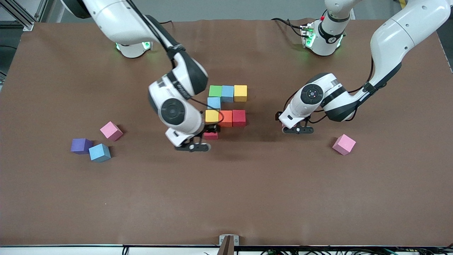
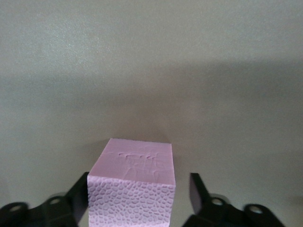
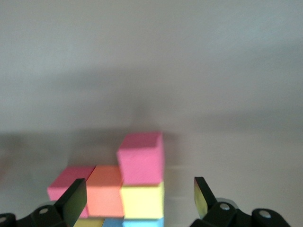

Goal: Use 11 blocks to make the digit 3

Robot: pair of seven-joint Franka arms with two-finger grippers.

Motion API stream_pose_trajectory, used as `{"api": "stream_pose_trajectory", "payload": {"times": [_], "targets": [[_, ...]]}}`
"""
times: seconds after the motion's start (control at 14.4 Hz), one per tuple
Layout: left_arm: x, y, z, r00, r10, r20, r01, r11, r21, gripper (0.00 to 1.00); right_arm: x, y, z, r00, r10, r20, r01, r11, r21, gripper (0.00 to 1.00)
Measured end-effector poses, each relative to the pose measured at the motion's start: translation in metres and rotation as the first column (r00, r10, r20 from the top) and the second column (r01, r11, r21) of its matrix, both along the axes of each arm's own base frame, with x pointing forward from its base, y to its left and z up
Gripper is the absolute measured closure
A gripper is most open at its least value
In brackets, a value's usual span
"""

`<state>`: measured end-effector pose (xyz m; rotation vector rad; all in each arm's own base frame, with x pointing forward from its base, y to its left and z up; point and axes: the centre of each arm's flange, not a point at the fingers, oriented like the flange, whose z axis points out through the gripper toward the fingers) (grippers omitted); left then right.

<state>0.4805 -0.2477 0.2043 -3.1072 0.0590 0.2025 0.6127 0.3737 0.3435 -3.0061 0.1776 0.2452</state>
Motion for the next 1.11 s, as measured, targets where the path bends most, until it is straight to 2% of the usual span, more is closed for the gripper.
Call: {"api": "stream_pose_trajectory", "payload": {"times": [0.07, 0.14, 0.28, 0.42, 0.49, 0.63, 0.7, 0.9, 1.11], "targets": [[-0.001, 0.0, -0.001, 1.0, -0.001, -0.003, 0.001, 1.0, 0.002, 0.17, 0.019, -0.034, 0.005, 0.999, -0.053, 0.007, 0.053, 0.999, -0.005, 0.0], [-0.002, 0.001, -0.003, 1.0, -0.001, -0.006, 0.001, 1.0, 0.004, 0.22, 0.038, -0.072, 0.006, 0.994, -0.11, 0.01, 0.11, 0.994, -0.012, 0.0], [-0.002, 0.003, -0.004, 1.0, 0.002, -0.007, -0.002, 1.0, 0.005, 0.41, 0.067, -0.151, 0.003, 0.977, -0.212, 0.005, 0.212, 0.977, -0.024, 0.0], [0.002, 0.004, -0.002, 1.0, 0.011, -0.001, -0.011, 1.0, 0.004, 0.43, 0.081, -0.218, -0.003, 0.954, -0.299, -0.01, 0.298, 0.954, -0.037, 0.0], [0.007, 0.005, 0.0, 1.0, 0.019, 0.007, -0.019, 1.0, 0.0, 0.46, 0.084, -0.246, -0.008, 0.942, -0.336, -0.021, 0.334, 0.941, -0.044, 0.0], [0.024, 0.007, 0.012, 0.998, 0.043, 0.038, -0.043, 0.999, -0.014, 0.46, 0.082, -0.294, -0.019, 0.918, -0.394, -0.045, 0.391, 0.918, -0.062, 0.0], [0.036, 0.007, 0.02, 0.997, 0.058, 0.059, -0.057, 0.998, -0.024, 0.46, 0.08, -0.316, -0.025, 0.917, -0.396, -0.05, 0.392, 0.917, -0.076, 0.0], [0.072, 0.009, 0.045, 0.987, 0.104, 0.126, -0.099, 0.994, -0.049, 0.46, 0.075, -0.368, -0.036, 0.958, -0.283, -0.048, 0.279, 0.957, -0.086, 0.0], [0.112, 0.024, 0.068, 0.968, 0.171, 0.186, -0.161, 0.985, -0.07, 0.46, 0.075, -0.403, -0.039, 0.968, -0.251, -0.013, 0.25, 0.965, -0.077, 0.0]]}}
